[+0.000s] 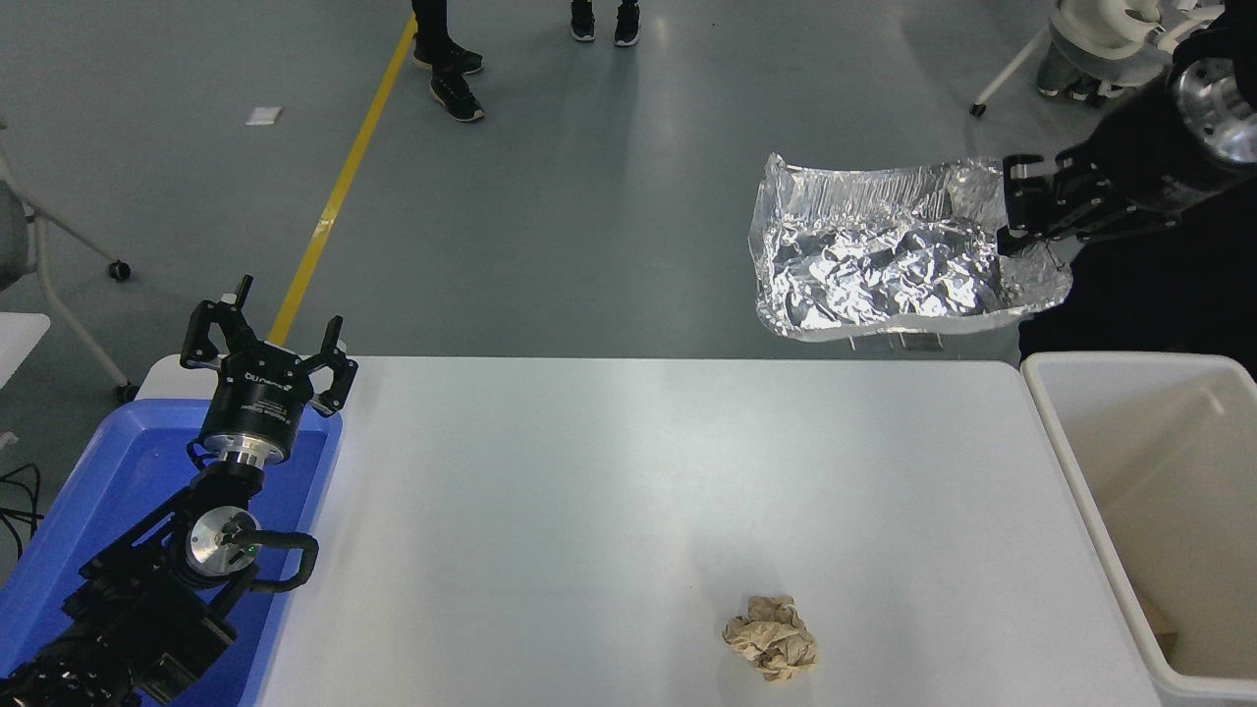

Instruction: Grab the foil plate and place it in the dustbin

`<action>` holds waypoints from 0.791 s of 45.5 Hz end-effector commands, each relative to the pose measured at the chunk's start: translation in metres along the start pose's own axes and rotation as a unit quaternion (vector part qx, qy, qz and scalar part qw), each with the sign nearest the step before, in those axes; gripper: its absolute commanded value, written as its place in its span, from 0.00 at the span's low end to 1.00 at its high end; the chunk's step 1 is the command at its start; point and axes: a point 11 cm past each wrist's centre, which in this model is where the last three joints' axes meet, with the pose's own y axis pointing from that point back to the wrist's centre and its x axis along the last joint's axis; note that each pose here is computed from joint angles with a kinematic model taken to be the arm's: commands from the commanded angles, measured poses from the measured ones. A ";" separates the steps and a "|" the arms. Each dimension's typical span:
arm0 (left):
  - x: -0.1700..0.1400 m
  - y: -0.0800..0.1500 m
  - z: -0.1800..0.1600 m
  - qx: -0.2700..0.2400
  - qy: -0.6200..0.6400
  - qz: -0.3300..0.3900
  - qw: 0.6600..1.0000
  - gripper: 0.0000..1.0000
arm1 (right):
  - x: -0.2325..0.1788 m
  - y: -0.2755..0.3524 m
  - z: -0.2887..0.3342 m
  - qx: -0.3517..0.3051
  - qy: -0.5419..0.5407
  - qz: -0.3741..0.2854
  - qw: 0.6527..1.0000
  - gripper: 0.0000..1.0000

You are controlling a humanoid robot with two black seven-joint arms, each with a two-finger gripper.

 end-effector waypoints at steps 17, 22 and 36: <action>0.000 0.000 0.000 0.000 0.000 0.000 1.000 0.98 | -0.005 -0.072 0.233 -0.193 -0.182 0.142 0.954 0.00; 0.000 0.000 0.000 0.000 0.000 0.000 1.000 0.98 | -0.031 -0.088 0.269 -0.228 -0.202 0.157 0.939 0.00; -0.001 -0.001 0.000 0.000 0.000 -0.001 1.000 0.98 | -0.113 -0.123 0.335 -0.298 -0.246 0.186 0.903 0.00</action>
